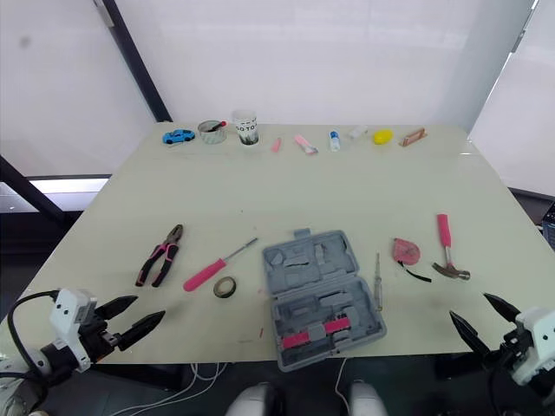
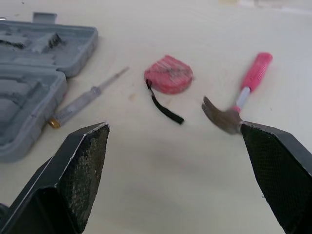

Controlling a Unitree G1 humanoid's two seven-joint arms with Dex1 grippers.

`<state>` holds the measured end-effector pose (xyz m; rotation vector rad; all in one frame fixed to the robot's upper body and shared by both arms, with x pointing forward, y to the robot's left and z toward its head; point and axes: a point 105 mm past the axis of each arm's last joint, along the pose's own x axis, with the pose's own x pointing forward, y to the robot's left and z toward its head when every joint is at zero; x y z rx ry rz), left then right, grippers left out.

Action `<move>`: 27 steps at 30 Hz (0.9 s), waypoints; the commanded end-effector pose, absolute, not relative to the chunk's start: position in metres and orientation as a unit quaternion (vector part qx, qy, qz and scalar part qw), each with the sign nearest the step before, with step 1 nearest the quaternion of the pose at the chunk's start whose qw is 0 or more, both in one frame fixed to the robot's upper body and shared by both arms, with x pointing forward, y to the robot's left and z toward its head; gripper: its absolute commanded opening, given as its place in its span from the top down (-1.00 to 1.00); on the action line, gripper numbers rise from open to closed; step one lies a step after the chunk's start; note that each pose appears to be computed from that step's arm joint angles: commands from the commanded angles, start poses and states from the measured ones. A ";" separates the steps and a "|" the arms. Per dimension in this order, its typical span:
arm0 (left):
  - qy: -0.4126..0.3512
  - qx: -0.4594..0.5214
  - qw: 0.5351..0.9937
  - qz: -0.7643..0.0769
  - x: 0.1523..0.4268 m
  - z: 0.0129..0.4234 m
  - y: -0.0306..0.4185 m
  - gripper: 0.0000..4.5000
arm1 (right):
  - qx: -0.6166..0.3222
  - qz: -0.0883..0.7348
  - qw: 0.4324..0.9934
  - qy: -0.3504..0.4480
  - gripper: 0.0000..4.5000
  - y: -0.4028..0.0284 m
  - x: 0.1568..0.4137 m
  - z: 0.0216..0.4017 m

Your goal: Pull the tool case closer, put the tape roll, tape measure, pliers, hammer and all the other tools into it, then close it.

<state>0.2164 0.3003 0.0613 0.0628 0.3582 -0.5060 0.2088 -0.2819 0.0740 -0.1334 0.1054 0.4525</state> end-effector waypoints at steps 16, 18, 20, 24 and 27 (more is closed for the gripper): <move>0.182 0.049 0.877 -0.442 0.242 0.074 0.210 -0.98 | -0.166 0.378 0.905 0.102 -1.00 -0.198 0.281 0.089; 0.185 0.049 0.869 -0.456 0.244 0.071 0.204 -0.76 | -0.182 0.390 0.896 0.110 -1.00 -0.193 0.290 0.086; 0.192 0.051 0.856 -0.477 0.243 0.068 0.198 -0.46 | -0.200 0.403 0.886 0.114 -0.76 -0.188 0.297 0.084; 0.206 0.059 0.837 -0.504 0.244 0.060 0.190 0.23 | -0.231 0.423 0.868 0.122 -0.08 -0.179 0.309 0.078; 0.215 0.066 0.824 -0.520 0.247 0.055 0.186 0.78 | -0.257 0.441 0.851 0.127 0.52 -0.173 0.317 0.074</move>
